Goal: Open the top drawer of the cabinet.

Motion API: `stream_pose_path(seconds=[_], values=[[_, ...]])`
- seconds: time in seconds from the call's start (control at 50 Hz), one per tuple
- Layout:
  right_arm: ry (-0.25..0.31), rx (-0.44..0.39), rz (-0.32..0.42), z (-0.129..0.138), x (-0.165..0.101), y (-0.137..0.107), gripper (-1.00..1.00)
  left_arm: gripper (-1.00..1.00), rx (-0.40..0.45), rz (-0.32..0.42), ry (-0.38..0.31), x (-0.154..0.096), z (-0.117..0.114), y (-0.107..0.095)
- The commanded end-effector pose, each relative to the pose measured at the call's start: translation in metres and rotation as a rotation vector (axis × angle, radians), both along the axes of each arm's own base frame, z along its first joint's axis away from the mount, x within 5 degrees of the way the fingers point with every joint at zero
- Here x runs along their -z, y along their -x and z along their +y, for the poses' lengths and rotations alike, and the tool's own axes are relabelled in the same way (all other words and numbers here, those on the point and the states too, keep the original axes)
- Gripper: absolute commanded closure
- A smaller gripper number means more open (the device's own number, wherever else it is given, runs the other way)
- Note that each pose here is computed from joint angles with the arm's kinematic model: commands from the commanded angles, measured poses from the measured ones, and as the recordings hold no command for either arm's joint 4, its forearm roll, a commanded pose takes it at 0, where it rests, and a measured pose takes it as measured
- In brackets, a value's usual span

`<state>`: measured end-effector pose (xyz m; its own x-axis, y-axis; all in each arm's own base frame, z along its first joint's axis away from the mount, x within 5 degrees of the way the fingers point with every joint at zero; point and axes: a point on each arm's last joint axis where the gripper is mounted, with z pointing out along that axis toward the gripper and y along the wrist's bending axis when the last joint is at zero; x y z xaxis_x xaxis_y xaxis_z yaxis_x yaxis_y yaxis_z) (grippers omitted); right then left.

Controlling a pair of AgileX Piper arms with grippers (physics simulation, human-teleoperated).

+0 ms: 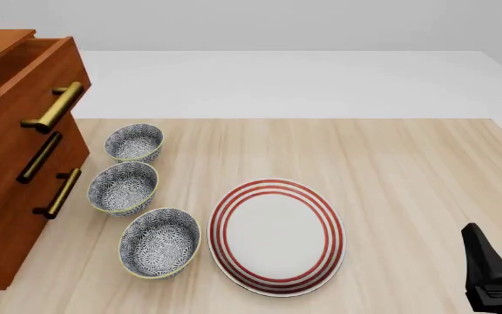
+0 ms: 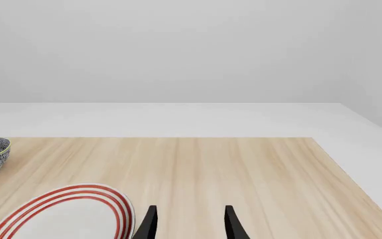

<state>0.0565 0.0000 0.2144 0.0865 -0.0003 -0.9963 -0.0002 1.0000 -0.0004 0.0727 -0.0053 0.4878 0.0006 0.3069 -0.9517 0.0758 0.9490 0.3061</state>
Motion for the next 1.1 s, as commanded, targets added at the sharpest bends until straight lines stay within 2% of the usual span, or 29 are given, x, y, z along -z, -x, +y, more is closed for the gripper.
stream_pose_path(seconds=[0.02,0.04,0.08,0.14,0.2,0.32,0.34,0.56,0.62,0.74,1.1], values=[[0.000,0.000,0.000,0.000,0.000,0.000,-1.00,-1.00,-0.007,0.063,0.132,-0.008,0.000,0.004],[0.000,0.000,0.000,0.000,0.000,0.000,-1.00,-1.00,-0.004,0.086,0.161,-0.004,0.000,0.001],[0.000,0.000,0.000,0.000,0.000,0.000,-1.00,-1.00,-0.025,0.115,0.153,0.010,0.000,-0.008],[0.000,0.000,0.000,0.000,0.000,0.000,-1.00,-1.00,-0.010,0.145,0.190,0.016,-0.001,-0.010],[0.000,0.000,0.000,0.000,0.000,0.000,-1.00,-1.00,-0.016,0.163,0.199,0.022,-0.002,-0.016],[0.000,0.000,0.000,0.000,0.000,0.000,-1.00,-1.00,-0.031,0.178,0.228,0.022,-0.001,-0.026],[0.000,0.000,0.000,0.000,0.000,0.000,-1.00,-1.00,-0.038,0.188,0.251,0.022,-0.001,-0.029],[0.000,0.000,0.000,0.000,0.000,0.000,-1.00,-1.00,-0.053,0.189,0.253,0.012,-0.001,-0.050],[0.000,0.000,0.000,0.000,0.000,0.000,-1.00,-1.00,-0.063,0.210,0.273,0.013,-0.001,-0.064],[0.000,0.000,0.000,0.000,0.000,0.000,-1.00,-1.00,-0.089,0.201,0.294,0.008,0.003,-0.076],[0.000,0.000,0.000,0.000,0.000,0.000,-1.00,-1.00,-0.137,0.230,0.291,0.015,0.010,-0.103]])
